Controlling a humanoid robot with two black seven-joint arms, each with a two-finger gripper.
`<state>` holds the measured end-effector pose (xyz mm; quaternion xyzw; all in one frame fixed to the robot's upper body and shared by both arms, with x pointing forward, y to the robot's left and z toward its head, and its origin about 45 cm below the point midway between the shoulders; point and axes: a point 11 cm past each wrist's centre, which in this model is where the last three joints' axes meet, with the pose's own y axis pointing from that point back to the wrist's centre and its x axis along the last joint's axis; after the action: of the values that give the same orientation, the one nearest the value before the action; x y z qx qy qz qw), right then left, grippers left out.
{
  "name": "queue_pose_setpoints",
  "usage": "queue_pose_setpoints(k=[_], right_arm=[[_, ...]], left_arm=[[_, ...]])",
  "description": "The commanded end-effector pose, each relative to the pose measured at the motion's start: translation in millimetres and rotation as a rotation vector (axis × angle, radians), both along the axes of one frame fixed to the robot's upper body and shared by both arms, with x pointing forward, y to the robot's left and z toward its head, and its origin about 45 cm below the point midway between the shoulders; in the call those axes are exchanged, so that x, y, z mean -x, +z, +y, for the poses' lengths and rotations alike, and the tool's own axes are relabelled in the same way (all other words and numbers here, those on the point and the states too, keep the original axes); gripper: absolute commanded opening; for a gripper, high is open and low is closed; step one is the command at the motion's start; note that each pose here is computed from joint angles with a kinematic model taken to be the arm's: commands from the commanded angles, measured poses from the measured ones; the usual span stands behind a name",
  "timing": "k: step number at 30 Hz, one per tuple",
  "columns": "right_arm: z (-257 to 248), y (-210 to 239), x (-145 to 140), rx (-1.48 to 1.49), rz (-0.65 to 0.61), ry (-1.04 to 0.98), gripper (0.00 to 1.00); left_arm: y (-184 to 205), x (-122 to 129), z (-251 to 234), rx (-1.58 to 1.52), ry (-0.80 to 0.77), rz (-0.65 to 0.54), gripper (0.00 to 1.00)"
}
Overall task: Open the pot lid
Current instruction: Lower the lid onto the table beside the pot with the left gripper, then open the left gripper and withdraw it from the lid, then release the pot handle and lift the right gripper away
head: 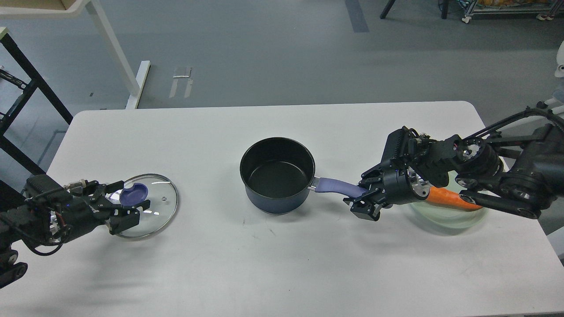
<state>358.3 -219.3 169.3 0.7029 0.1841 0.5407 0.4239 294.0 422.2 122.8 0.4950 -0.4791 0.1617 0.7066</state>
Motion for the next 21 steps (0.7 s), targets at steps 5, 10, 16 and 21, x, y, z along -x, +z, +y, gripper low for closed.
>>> queue_pose_setpoints(k=[5, 10, 16, 21], right_arm=[[-1, 0, 0, 0.0, -0.001, -0.004, 0.24], [1, 0, 0, -0.002, 0.001, 0.0, 0.42], [4, 1, 1, -0.013, 0.005, 0.001, 0.83], [5, 12, -3, -0.061, 0.02, -0.052, 0.97]], left_arm=[[71, -37, -9, 0.36, 0.267, 0.112, 0.99], [136, -84, -18, 0.948, 0.514, 0.228, 0.99], [160, -100, -23, 1.156, 0.551, 0.228, 0.99], [159, -102, -22, 1.155, 0.556, 0.223, 0.99]])
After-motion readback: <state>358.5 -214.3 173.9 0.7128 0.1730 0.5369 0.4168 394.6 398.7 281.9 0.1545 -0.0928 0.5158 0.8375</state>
